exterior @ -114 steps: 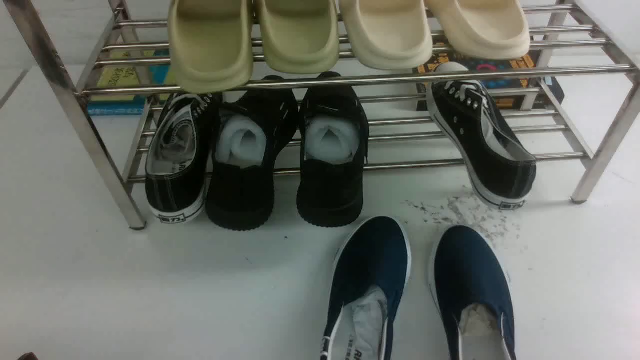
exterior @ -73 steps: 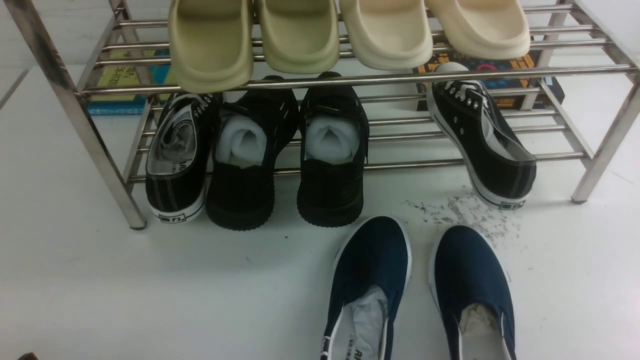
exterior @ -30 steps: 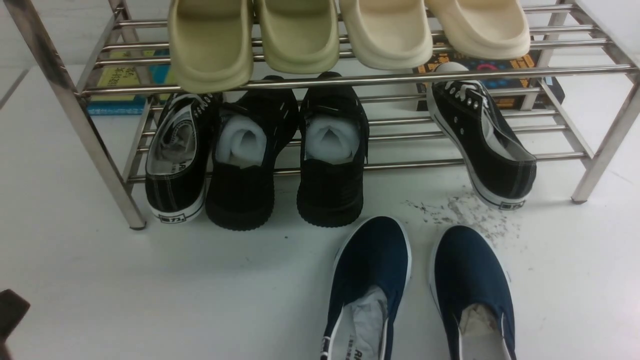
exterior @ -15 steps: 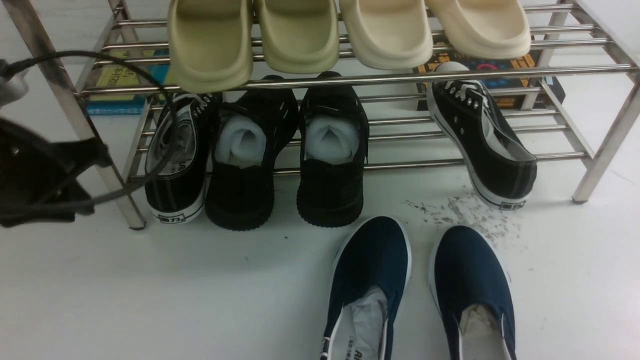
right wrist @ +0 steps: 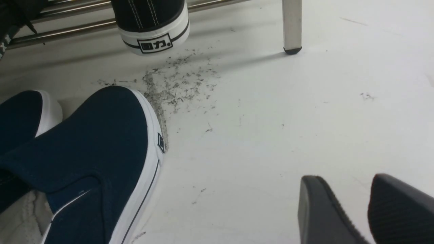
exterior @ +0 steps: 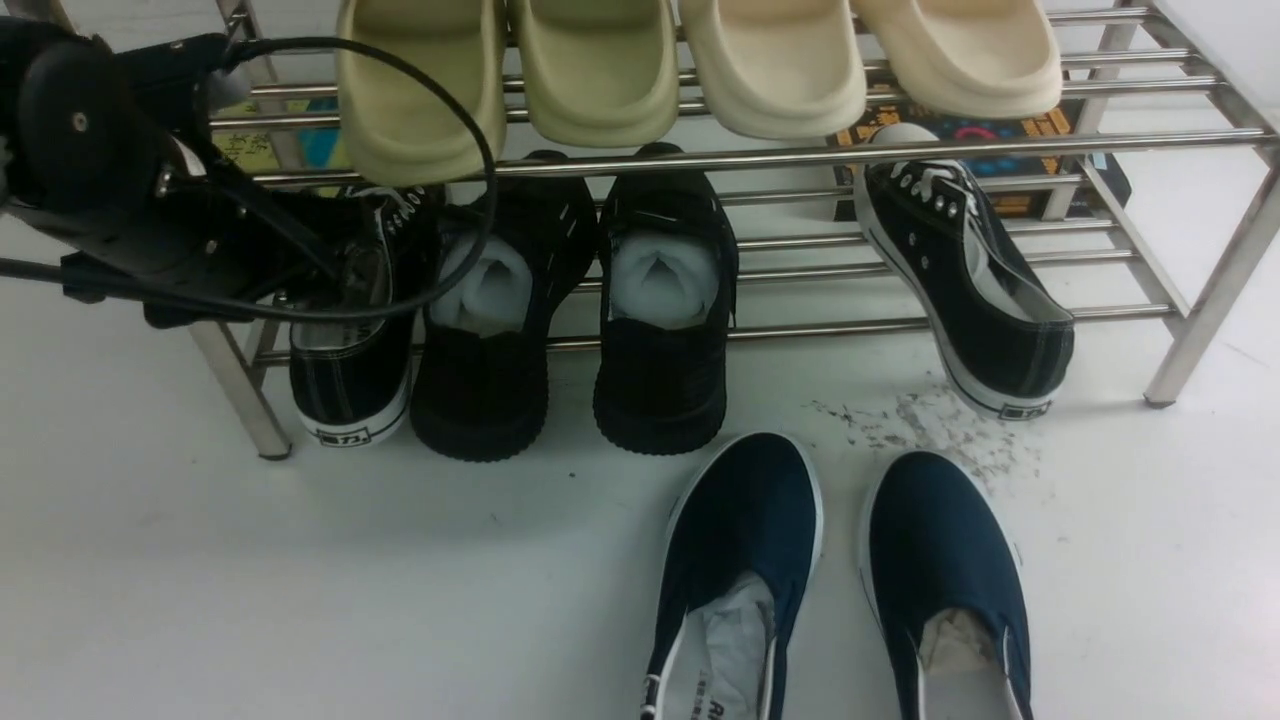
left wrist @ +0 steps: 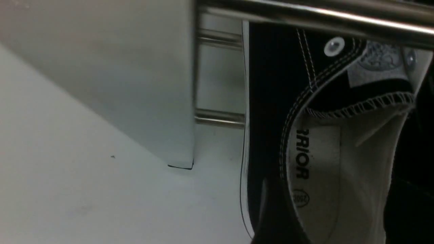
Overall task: Take the shoes off the shelf with your hand on the white table.
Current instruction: 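Grasp the leftmost shoe on the bottom shelf of the shoe rack with the left gripper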
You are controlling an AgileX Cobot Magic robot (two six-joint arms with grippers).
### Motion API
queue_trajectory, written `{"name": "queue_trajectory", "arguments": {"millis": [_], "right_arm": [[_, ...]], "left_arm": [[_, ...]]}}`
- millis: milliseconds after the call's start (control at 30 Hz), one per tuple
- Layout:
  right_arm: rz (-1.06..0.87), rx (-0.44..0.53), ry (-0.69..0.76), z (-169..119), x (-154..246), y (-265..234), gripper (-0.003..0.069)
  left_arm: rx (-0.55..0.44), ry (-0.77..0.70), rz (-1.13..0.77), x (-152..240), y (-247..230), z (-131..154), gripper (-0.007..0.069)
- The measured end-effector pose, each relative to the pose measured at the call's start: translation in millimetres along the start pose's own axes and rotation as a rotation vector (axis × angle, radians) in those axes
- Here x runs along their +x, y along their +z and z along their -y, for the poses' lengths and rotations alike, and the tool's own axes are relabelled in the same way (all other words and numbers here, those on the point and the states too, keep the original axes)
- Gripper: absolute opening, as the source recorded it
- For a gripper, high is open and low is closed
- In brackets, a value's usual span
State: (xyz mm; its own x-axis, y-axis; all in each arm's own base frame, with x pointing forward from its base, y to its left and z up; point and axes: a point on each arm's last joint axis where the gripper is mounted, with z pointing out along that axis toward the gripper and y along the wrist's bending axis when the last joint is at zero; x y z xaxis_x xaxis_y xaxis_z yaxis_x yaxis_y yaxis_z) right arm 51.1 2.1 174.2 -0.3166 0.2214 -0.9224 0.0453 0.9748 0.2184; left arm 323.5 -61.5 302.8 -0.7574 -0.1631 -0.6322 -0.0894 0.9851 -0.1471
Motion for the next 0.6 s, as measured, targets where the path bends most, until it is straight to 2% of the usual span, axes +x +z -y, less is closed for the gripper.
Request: {"name": "queue_trajectory", "arguments": {"millis": [500, 600], "right_arm": [[0.0, 0.0, 0.0, 0, 0, 0, 0.0237], [0.0, 0.0, 0.0, 0, 0, 0, 0.0237]], "left_arm": [[-0.053, 0.02, -0.071, 9, 46, 0, 0.044], [-0.058, 0.022, -0.085, 11, 52, -1, 0.0416]]}}
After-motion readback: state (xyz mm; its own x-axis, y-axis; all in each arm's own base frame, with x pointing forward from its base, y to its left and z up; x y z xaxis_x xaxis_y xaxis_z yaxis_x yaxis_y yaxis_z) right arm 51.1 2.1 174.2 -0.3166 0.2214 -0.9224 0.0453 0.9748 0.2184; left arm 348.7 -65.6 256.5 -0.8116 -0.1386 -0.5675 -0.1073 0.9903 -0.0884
